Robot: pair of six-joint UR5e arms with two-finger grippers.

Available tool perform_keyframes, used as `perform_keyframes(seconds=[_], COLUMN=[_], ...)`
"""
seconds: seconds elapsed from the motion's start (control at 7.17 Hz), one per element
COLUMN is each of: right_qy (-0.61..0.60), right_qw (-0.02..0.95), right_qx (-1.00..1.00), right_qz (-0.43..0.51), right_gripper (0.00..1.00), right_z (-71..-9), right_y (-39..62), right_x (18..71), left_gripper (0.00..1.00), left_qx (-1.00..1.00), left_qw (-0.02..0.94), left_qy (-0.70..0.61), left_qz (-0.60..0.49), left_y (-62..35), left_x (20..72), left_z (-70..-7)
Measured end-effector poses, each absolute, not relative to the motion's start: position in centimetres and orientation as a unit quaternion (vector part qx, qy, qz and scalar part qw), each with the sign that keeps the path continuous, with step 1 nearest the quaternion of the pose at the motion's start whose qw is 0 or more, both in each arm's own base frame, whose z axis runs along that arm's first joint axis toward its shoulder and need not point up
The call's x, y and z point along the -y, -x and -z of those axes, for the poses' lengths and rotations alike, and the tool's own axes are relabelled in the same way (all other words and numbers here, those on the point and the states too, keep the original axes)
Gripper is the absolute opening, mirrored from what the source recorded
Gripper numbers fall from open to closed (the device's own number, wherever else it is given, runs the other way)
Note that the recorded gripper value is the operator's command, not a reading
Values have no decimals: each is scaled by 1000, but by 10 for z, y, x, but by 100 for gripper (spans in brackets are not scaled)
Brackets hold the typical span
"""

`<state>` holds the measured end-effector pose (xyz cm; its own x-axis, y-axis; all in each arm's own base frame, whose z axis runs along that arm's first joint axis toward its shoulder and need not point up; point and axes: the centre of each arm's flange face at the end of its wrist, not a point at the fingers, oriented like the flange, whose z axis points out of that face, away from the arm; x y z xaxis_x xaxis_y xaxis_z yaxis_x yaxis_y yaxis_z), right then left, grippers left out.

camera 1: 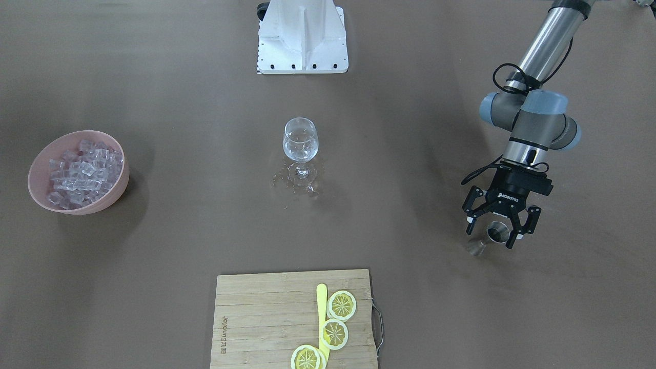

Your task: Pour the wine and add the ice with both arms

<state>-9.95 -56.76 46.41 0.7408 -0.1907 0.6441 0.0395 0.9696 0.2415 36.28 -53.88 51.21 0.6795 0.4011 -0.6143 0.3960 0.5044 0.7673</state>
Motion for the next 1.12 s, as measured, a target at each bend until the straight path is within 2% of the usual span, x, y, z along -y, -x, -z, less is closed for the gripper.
perform_keyframes(seconds=[0.14, 0.42, 0.7, 0.84, 0.98, 1.12], right_qy=[-107, -108, -108, -109, -109, -110], right_qw=[928, 929, 929, 929, 929, 928], right_qx=[352, 350, 349, 349, 349, 349], right_qz=[61, 61, 61, 61, 61, 61], right_gripper=[99, 99, 99, 99, 99, 99], right_z=[-465, -465, -465, -465, -464, -464], right_y=[99, 99, 99, 99, 99, 99], right_x=[568, 569, 569, 569, 569, 569], left_gripper=[93, 83, 51, 21, 0, 0], left_qx=[-400, -399, -397, -399, -402, -406], left_qw=[771, 772, 774, 774, 773, 772], left_qy=[-496, -495, -492, -491, -490, -488], left_qz=[-2, -3, -3, -1, 0, 4], left_y=[-365, -368, -370, -370, -371, -372], left_x=[540, 541, 542, 543, 544, 544], left_z=[-510, -509, -511, -511, -509, -507])
